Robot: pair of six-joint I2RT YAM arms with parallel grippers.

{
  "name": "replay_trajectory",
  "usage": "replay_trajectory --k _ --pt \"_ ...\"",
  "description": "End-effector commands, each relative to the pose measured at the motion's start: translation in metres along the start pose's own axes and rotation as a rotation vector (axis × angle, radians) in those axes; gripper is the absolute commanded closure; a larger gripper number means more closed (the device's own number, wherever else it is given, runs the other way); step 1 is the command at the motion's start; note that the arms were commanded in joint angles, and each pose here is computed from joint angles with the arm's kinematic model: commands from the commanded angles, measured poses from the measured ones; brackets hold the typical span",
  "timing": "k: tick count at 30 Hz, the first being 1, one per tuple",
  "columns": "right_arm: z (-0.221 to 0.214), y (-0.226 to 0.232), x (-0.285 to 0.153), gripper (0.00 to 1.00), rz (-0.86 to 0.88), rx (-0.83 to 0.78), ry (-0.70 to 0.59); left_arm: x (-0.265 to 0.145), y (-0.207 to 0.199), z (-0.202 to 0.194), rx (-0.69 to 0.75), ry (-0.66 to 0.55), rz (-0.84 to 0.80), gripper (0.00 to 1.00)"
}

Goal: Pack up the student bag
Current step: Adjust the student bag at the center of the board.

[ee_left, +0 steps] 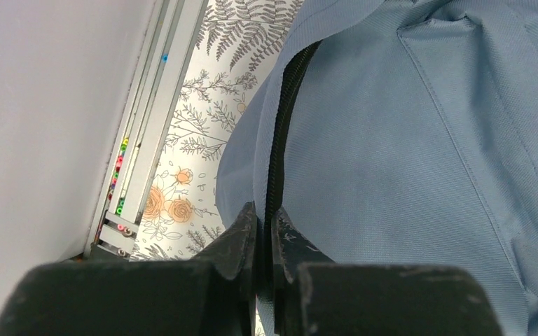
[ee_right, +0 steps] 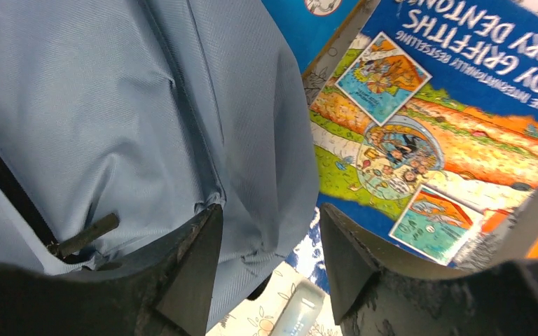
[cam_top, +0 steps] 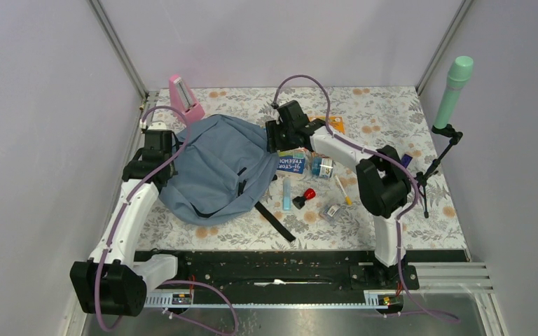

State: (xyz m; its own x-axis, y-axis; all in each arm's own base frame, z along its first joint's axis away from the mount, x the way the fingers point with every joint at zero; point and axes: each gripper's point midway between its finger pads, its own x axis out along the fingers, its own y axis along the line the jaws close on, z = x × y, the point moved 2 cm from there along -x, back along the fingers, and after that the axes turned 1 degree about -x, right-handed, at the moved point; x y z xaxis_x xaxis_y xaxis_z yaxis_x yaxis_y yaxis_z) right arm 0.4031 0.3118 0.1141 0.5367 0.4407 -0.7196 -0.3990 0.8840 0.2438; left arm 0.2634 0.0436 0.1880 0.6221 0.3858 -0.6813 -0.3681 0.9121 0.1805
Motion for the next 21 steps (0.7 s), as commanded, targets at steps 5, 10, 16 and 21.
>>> replay_trajectory --k 5,10,16,21 --pt "0.004 0.016 0.005 0.54 0.11 0.033 0.041 -0.005 0.0 0.023 -0.041 -0.1 -0.017 1.0" --pt "0.016 0.028 -0.023 1.0 0.166 0.029 0.001 -0.012 -0.001 0.037 -0.054 -0.125 -0.029 1.0" --pt "0.012 0.027 -0.083 1.0 0.084 0.124 -0.079 -0.017 -0.011 0.081 -0.091 -0.159 -0.053 1.0" --pt "-0.019 0.035 -0.125 1.0 0.037 0.179 -0.157 -0.006 -0.023 0.108 -0.118 -0.156 -0.057 1.0"
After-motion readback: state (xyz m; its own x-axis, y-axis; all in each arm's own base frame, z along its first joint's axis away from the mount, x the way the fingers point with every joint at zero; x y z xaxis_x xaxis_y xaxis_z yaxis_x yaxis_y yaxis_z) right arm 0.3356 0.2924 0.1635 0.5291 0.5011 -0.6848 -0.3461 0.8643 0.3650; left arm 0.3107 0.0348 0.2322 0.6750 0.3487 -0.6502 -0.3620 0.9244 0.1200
